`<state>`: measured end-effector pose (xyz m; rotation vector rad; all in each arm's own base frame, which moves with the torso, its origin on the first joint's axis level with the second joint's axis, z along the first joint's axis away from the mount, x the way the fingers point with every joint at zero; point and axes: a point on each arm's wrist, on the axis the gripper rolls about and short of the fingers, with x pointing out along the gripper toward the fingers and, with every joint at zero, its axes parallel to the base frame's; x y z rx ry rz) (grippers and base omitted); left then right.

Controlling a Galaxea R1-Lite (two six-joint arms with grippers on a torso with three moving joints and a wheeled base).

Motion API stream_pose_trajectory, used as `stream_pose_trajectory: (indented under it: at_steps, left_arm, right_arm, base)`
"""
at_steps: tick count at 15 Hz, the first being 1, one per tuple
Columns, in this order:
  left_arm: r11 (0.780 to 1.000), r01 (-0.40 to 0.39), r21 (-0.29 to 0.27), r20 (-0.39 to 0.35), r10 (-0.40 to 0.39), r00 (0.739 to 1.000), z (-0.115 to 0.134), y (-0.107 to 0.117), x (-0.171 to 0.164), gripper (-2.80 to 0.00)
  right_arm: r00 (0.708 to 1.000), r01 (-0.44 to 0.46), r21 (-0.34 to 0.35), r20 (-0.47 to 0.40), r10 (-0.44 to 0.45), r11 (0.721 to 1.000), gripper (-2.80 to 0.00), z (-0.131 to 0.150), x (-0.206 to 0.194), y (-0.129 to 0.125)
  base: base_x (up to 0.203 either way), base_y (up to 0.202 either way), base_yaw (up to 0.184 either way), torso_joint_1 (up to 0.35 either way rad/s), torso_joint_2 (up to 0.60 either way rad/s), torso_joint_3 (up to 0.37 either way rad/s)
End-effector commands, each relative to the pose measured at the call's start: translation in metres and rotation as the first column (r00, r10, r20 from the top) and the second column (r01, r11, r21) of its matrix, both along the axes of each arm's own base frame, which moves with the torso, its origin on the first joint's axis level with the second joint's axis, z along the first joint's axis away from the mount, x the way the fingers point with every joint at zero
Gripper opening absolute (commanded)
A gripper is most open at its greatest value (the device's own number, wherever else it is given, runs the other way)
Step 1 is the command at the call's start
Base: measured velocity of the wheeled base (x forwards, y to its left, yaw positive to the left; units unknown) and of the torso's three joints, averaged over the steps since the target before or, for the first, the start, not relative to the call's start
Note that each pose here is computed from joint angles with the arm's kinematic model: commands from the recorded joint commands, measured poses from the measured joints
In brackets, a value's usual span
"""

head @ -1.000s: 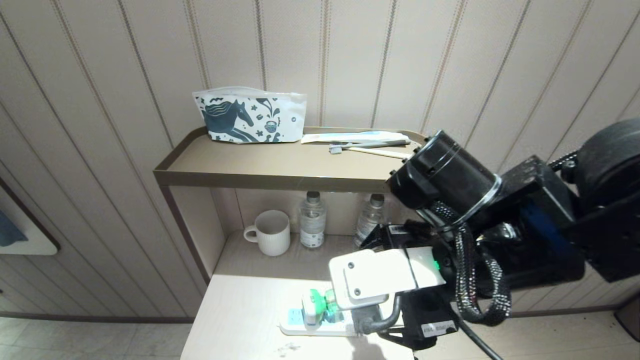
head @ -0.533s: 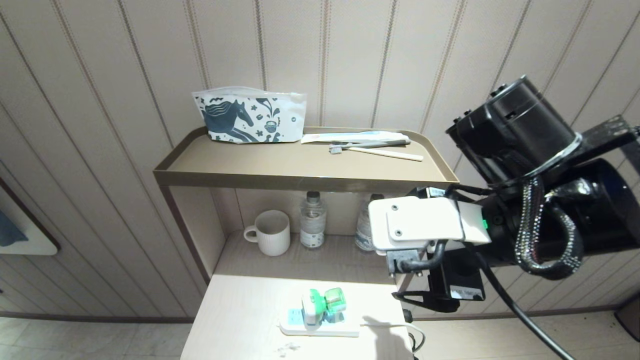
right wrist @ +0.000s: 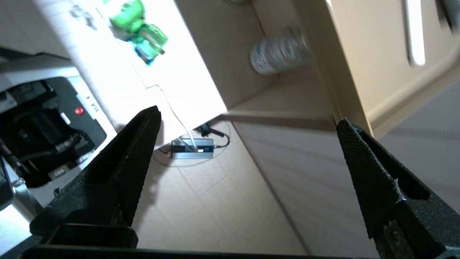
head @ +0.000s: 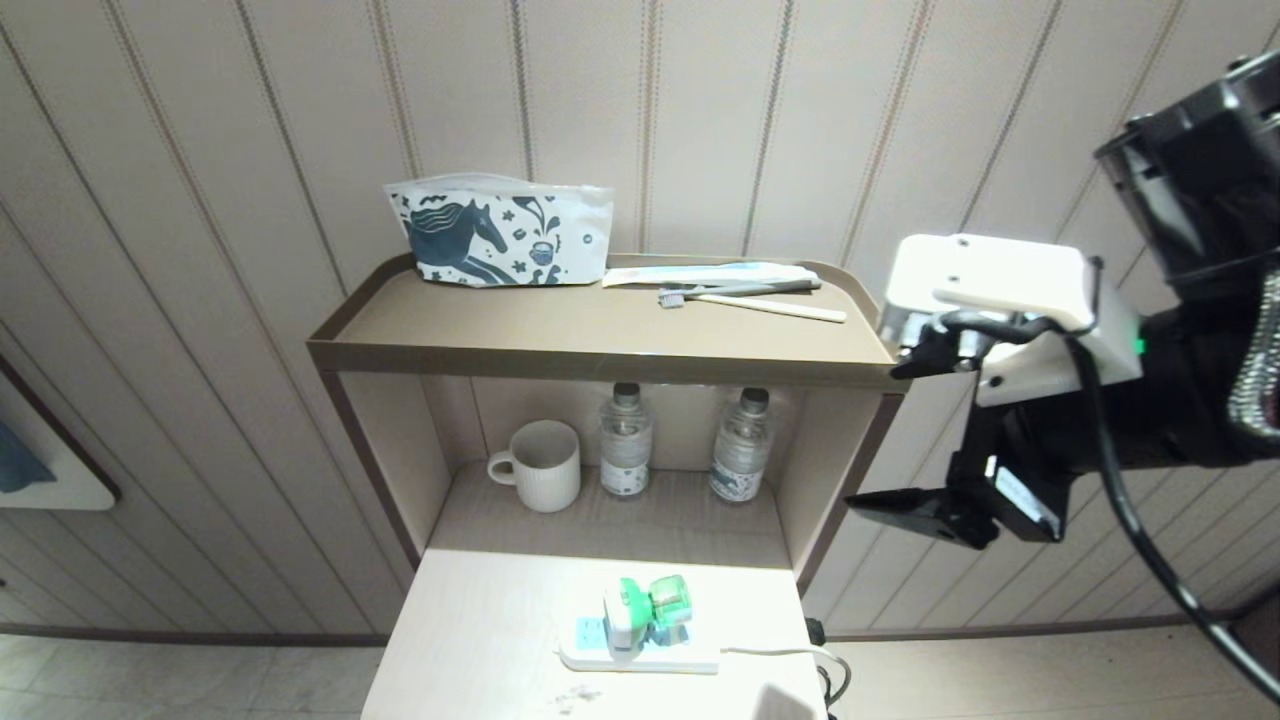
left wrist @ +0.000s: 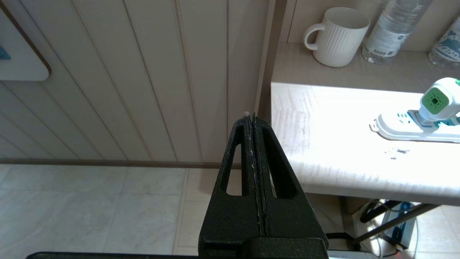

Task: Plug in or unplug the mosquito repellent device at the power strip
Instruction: Hold the socket with your left hand and unplug it with your right hand

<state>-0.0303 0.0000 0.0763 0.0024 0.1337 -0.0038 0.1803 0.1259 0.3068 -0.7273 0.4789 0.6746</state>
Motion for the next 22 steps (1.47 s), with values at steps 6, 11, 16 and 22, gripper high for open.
stream_pose_trajectory:
  at_steps: [6, 11, 16, 22]
  left_arm:
    - [1.0, 0.001, 0.0, -0.003, -0.001, 1.0, 0.0, 0.0, 0.0, -2.8]
    - [1.0, 0.001, 0.001, -0.001, -0.001, 1.0, 0.0, 0.0, 0.0, -2.8]
    - [1.0, 0.0, 0.0, -0.001, 0.0, 1.0, 0.0, 0.0, 0.0, -2.8]
    - [1.0, 0.001, -0.001, -0.001, -0.001, 1.0, 0.0, 0.0, 0.0, -2.8]
  right_arm:
    - [0.908, 0.399, 0.195, 0.049, -0.415, 0.896, -2.8, 0.012, -0.059, -0.093]
    - [0.877, 0.451, 0.228, 0.067, -0.476, 0.863, -2.8, -0.006, -0.103, -0.11]
    - [0.784, 0.597, 0.271, 0.004, -0.621, 0.755, -2.8, -0.052, -0.146, -0.123]
    - [0.739, 0.639, 0.296, 0.019, -0.673, 0.71, -2.8, -0.135, -0.205, -0.133]
  base:
    - [0.0, 0.0, 0.0, 0.0, 0.0, 0.0]
    - [0.0, 0.0, 0.0, 0.0, 0.0, 0.0]
    - [0.0, 0.0, 0.0, 0.0, 0.0, 0.0]
    - [0.0, 0.0, 0.0, 0.0, 0.0, 0.0]
